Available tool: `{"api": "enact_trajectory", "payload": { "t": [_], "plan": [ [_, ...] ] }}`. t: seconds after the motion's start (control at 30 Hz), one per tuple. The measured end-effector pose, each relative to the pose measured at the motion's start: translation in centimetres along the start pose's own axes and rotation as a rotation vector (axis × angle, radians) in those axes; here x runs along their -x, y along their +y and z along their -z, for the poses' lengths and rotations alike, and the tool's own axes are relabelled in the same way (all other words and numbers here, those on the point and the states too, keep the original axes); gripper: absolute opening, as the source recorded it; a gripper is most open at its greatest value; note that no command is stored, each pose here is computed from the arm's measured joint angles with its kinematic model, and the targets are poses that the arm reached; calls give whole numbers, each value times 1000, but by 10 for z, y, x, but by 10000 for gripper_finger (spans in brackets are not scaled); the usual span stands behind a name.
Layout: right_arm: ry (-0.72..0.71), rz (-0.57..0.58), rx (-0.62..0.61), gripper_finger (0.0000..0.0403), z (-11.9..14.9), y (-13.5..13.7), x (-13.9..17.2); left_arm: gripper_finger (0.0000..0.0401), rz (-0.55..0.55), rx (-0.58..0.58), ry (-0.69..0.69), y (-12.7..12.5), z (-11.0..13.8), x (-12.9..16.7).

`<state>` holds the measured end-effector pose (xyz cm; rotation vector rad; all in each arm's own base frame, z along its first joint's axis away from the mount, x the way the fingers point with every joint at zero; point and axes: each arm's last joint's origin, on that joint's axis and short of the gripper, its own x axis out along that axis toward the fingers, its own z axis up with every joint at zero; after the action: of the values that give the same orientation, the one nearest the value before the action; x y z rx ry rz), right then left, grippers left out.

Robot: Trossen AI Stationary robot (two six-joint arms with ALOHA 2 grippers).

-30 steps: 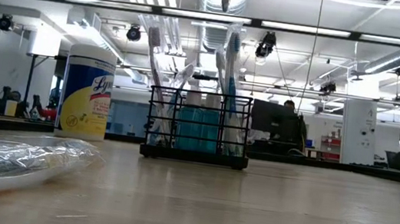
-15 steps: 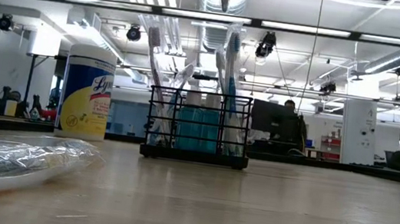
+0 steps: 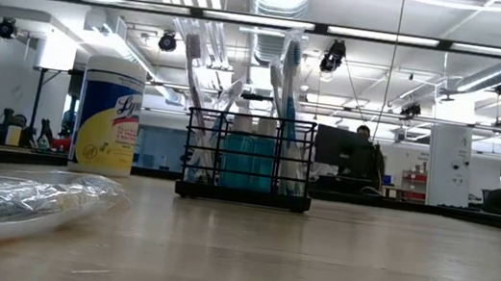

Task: Pick & Place toothbrushing station
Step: Put the purple toothbrush into the wire organizer

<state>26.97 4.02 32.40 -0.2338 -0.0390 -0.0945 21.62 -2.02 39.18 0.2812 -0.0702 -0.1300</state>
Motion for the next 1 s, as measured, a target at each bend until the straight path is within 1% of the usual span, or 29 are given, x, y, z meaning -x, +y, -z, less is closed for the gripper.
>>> {"api": "enact_trajectory", "payload": {
  "t": [0.13, 0.23, 0.37, 0.5, 0.67, 0.77, 0.9, 1.0],
  "plan": [
    [-46, 11, -24, 175, -7, -10, 29, 21, -58, 23, -39, 0, -2, 36],
    [-85, 15, -55, 149, -9, -17, 54, 21, -103, 49, -65, -1, 3, 64],
    [-137, 1, -74, 87, -3, -24, 86, 21, -151, 72, -101, -6, 17, 94],
    [-195, 4, -112, 21, 15, -26, 112, 21, -225, 73, -113, -11, 37, 115],
    [-241, 6, -179, 12, 44, -25, 135, 21, -270, 105, -155, -18, 61, 133],
    [-242, 6, -192, 9, 62, -24, 144, 21, -283, 135, -132, -23, 81, 138],
    [-263, 17, -202, 8, 82, -22, 156, 21, -312, 152, -155, -27, 95, 146],
    [-292, 22, -221, 8, 94, -21, 164, 21, -311, 164, -152, -31, 107, 149]
  ]
}}
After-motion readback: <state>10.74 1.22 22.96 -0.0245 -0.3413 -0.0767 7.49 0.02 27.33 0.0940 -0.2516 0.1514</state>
